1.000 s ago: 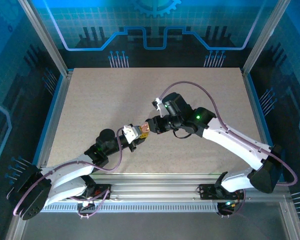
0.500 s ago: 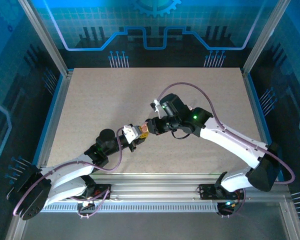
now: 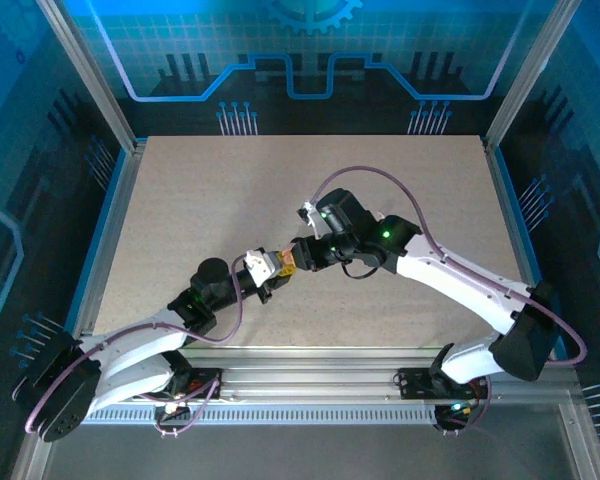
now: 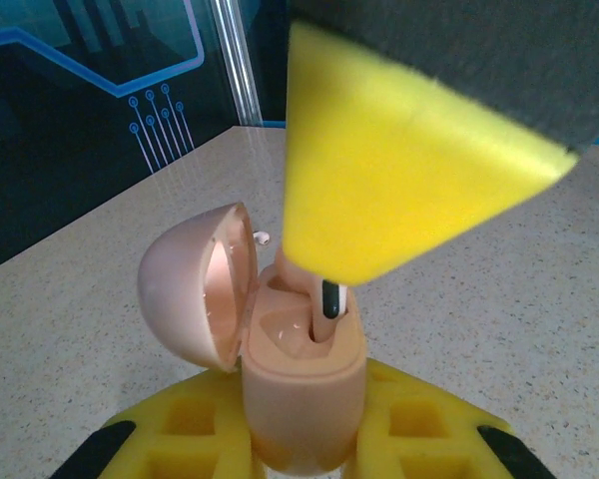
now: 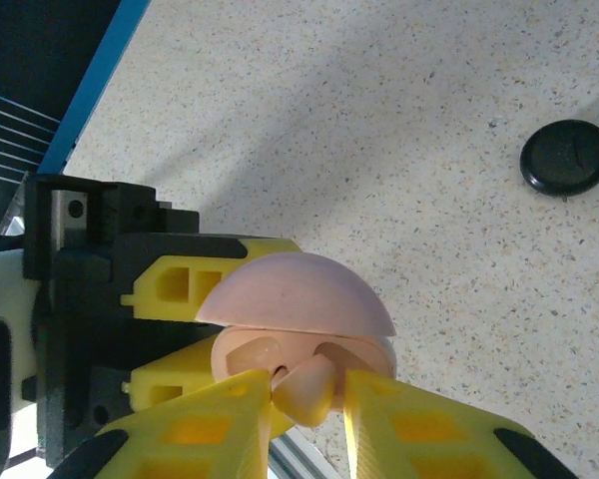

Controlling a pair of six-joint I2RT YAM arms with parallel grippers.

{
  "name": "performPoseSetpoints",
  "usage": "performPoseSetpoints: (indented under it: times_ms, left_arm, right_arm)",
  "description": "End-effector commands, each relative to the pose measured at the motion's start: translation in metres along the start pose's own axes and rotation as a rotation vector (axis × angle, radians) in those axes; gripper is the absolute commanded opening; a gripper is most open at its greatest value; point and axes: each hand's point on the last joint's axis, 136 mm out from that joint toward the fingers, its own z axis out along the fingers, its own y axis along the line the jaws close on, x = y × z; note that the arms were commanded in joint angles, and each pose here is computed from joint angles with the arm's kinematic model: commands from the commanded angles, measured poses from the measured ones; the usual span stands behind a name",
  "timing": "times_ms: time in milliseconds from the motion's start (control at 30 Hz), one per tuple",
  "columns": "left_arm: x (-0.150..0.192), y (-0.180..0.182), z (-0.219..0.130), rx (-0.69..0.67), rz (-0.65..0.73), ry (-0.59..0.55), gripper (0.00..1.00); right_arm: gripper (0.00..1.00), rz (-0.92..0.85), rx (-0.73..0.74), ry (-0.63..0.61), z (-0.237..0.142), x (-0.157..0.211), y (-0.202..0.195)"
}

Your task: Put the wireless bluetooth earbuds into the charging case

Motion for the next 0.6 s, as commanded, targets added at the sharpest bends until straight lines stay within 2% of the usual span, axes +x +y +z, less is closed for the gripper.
performPoseSetpoints:
  times_ms: [0,100,200,233,400,567]
  left_arm:
    - [-0.022,-0.002,-0.001,0.019,-0.004,-0.065,0.06]
    - [-0.021,-0.002,-0.001,0.016,-0.006,-0.062,0.06]
    - [-0.018,-0.001,-0.001,0.007,-0.004,-0.053,0.06]
    - [-0.017,0.000,-0.001,0.003,-0.005,-0.051,0.06]
    - [-0.014,0.001,-0.001,-0.009,-0.004,-0.046,0.06]
    - [-0.016,0.002,-0.001,-0.010,-0.001,-0.050,0.07]
  right_arm:
    - [0.26,-0.015,0.011,0.027,0.008,0.009,0.000]
    - [0.28,-0.023,0.000,0.003,0.003,0.005,0.002]
    - [0.42,-0.030,-0.016,-0.046,-0.008,-0.001,0.006]
    - [0.43,-0.027,-0.019,-0.064,-0.012,-0.003,0.007]
    - [0.45,0.048,-0.052,-0.113,-0.031,-0.005,0.006]
    - [0.43,0.137,-0.110,-0.061,-0.020,0.005,0.005]
